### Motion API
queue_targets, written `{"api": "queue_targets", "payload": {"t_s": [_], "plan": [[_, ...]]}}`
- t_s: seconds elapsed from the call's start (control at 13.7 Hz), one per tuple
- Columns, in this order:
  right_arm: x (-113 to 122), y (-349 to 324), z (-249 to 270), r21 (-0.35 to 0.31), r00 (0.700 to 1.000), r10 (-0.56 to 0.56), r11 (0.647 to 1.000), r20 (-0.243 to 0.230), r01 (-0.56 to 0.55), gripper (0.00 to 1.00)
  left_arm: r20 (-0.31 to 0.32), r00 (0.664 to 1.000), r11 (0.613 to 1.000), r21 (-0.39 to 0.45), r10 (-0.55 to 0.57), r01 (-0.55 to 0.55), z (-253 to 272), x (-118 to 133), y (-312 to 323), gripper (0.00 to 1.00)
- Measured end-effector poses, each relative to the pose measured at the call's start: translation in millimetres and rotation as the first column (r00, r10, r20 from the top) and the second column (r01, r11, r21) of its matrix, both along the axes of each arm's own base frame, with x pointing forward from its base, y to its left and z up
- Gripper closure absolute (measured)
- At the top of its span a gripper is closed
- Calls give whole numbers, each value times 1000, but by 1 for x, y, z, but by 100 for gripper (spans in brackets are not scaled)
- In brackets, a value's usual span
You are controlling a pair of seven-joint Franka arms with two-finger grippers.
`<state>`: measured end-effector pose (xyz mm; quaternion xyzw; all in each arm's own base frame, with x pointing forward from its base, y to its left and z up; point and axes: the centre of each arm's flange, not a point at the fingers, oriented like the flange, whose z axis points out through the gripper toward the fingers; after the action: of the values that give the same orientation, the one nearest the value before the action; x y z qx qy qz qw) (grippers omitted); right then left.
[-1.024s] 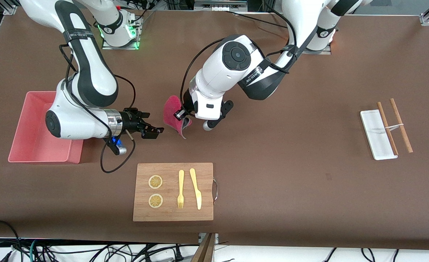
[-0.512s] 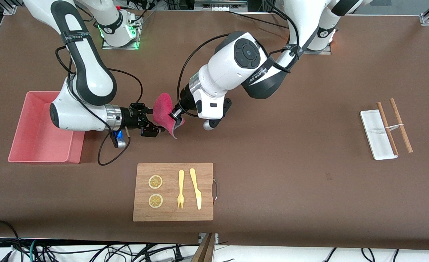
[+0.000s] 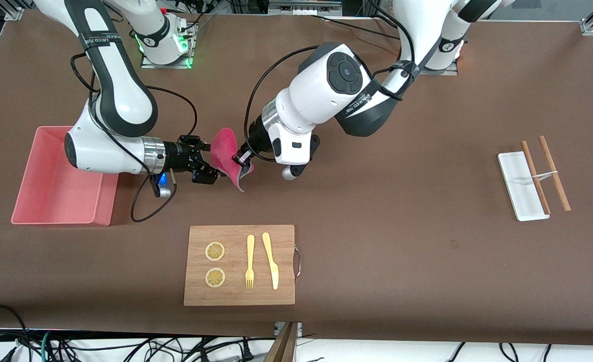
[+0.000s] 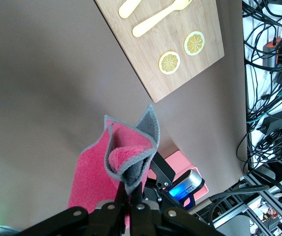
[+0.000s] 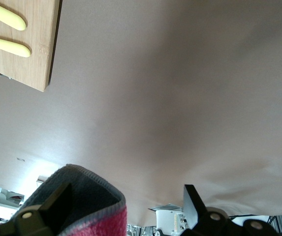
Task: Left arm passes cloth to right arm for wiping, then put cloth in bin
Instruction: 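Reach the right gripper to the cloth held by the left gripper, then grasp the cloth with the right gripper while the left gripper releases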
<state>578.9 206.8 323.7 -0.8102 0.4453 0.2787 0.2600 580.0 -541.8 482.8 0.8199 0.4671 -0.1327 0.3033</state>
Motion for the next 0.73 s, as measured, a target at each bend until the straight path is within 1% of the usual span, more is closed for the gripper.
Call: {"api": "queue_targets", "payload": {"t_s": [0.07, 0.15, 0.22, 0.29, 0.44, 0.59, 0.66, 0.73], "plan": [[-1, 0, -1, 6, 1000, -5, 1000, -4, 5, 1, 0, 1000, 1000, 0, 0, 0, 0, 0, 0, 95], [-1, 1, -1, 15, 1000, -13, 1000, -9, 13, 7, 0, 1000, 1000, 0, 1, -1, 0, 0, 0, 95], [-2, 3, -2, 26, 1000, -23, 999, -18, 24, 18, 0, 1000, 1000, 0, 1, -1, 0, 0, 0, 95], [-3, 4, -3, 32, 999, -40, 999, -34, 41, 22, 0, 1000, 1000, -1, 1, -1, 0, 0, 0, 95], [-5, 7, -4, 29, 996, -66, 997, -67, 68, 21, 0, 1000, 1000, -1, 2, -2, 0, 0, 0, 95], [-6, 11, -4, 28, 994, -76, 997, -82, 78, 25, 0, 1000, 1000, -1, 2, -2, 0, 0, 0, 95], [-6, 12, -4, 34, 993, -80, 996, -85, 83, 32, 1, 1000, 1000, 0, 2, -2, 0, 0, 0, 95], [-6, 12, -3, 42, 992, -88, 995, -89, 92, 43, 1, 1000, 1000, 0, 2, -2, 0, 1, 0, 95]]}}
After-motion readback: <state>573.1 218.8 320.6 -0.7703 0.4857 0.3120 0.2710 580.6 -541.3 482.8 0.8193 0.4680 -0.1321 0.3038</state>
